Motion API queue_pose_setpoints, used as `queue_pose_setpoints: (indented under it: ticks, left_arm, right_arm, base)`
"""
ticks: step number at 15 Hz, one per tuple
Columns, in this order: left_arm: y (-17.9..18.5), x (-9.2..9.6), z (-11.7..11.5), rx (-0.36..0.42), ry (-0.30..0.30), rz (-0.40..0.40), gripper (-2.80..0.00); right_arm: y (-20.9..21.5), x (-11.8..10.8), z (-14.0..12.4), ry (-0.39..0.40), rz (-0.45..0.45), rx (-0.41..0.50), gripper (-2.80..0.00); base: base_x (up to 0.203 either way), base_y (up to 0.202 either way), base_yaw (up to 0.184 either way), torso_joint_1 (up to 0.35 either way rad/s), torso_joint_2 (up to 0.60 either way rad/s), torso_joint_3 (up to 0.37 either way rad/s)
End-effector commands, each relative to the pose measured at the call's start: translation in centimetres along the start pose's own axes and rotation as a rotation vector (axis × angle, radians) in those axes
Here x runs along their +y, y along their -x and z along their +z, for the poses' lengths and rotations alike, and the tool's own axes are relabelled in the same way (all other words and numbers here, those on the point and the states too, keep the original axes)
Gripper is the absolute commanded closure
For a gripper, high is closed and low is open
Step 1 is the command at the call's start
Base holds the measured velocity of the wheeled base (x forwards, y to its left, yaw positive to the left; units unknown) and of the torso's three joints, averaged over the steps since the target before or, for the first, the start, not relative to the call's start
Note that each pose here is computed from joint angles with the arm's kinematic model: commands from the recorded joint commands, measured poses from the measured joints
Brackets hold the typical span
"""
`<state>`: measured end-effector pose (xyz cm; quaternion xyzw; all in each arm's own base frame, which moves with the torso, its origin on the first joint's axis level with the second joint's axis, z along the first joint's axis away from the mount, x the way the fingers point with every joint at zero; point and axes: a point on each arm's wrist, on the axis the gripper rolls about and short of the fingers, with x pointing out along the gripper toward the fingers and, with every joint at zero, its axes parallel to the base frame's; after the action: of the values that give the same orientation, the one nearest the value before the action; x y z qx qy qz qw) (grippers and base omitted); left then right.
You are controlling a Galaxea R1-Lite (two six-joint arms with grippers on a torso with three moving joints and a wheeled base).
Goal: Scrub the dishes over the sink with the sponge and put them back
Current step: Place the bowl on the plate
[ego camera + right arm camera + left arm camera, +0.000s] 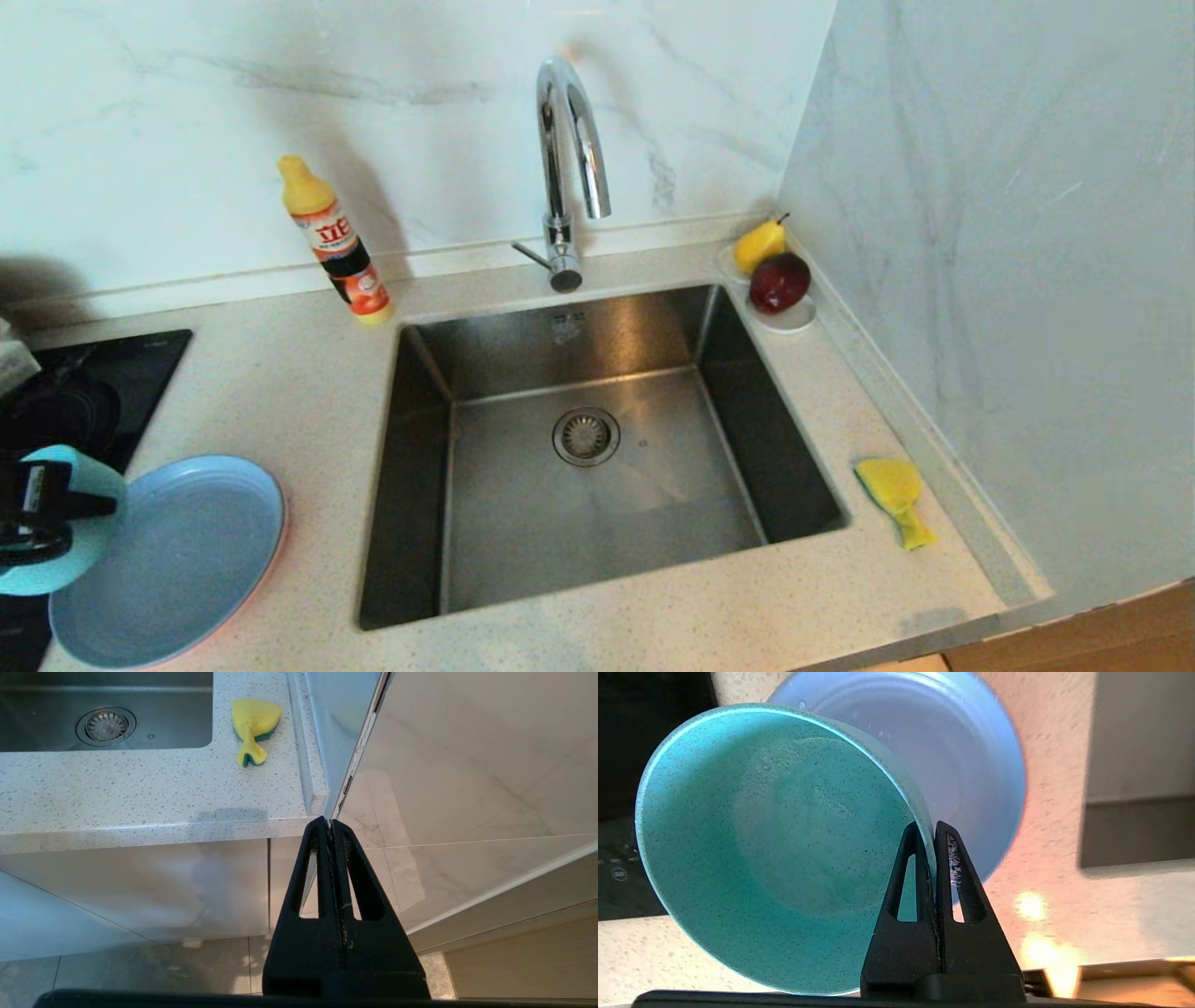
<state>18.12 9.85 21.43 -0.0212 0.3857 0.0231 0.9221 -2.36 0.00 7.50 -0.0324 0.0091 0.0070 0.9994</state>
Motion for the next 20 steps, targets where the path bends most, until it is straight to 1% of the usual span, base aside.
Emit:
queue_pose_setpoints:
  ticks: [1,3,8,9,12,15,17,20]
  left_arm:
    - [-1.0,-0.1,-1.1,-0.03,-0.02,0.028,0.0]
    - [-2.3,-0.3,-1.9,-0.023,-0.032,0.043,0.0]
    - [-3.6,-1.3,-2.9,0.025,-0.038,-0.003,0.0]
    - [-3.8,-1.4,-3.0,0.025,-0.041,-0.004,0.0]
    - [-4.8,-1.1,-3.0,0.014,-0.041,0.015,0.0]
    - [-6.2,-0.7,-3.0,0.028,-0.031,0.038,0.0]
    - [-6.9,-0.3,-2.6,0.005,-0.027,0.053,0.0]
    - [-7.0,-0.8,-2.3,-0.007,-0.022,0.043,0.0]
  right_arm:
    - [0.0,0.0,0.0,0.001,0.0,0.0,0.0]
    - [0.0,0.0,0.0,0.001,0.001,0.0,0.0]
    - [0.0,0.0,0.0,0.001,0.002,0.001,0.0]
    - [0.0,0.0,0.0,0.001,0.002,0.0,0.0]
    - [0.0,0.0,0.0,0.001,0.002,0.0,0.0]
    - [0.0,0.0,0.0,0.001,0.001,0.0,0.0]
    - [0.0,0.0,0.0,0.001,0.0,0.0,0.0]
    - [0.0,0.0,0.0,0.001,0.001,0.0,0.0]
  base:
    - [0.0,0.0,0.0,0.0,0.0,0.0]
    - [0.0,0.0,0.0,0.0,0.0,0.0]
    - [0.0,0.0,0.0,0.0,0.0,0.0]
    - [0.0,0.0,0.0,0.0,0.0,0.0]
    - [0.0,0.0,0.0,0.0,0.0,0.0]
    - [0.0,0.0,0.0,0.0,0.0,0.0]
    - [0.0,0.0,0.0,0.0,0.0,0.0]
    - [0.0,0.0,0.0,0.0,0.0,0.0]
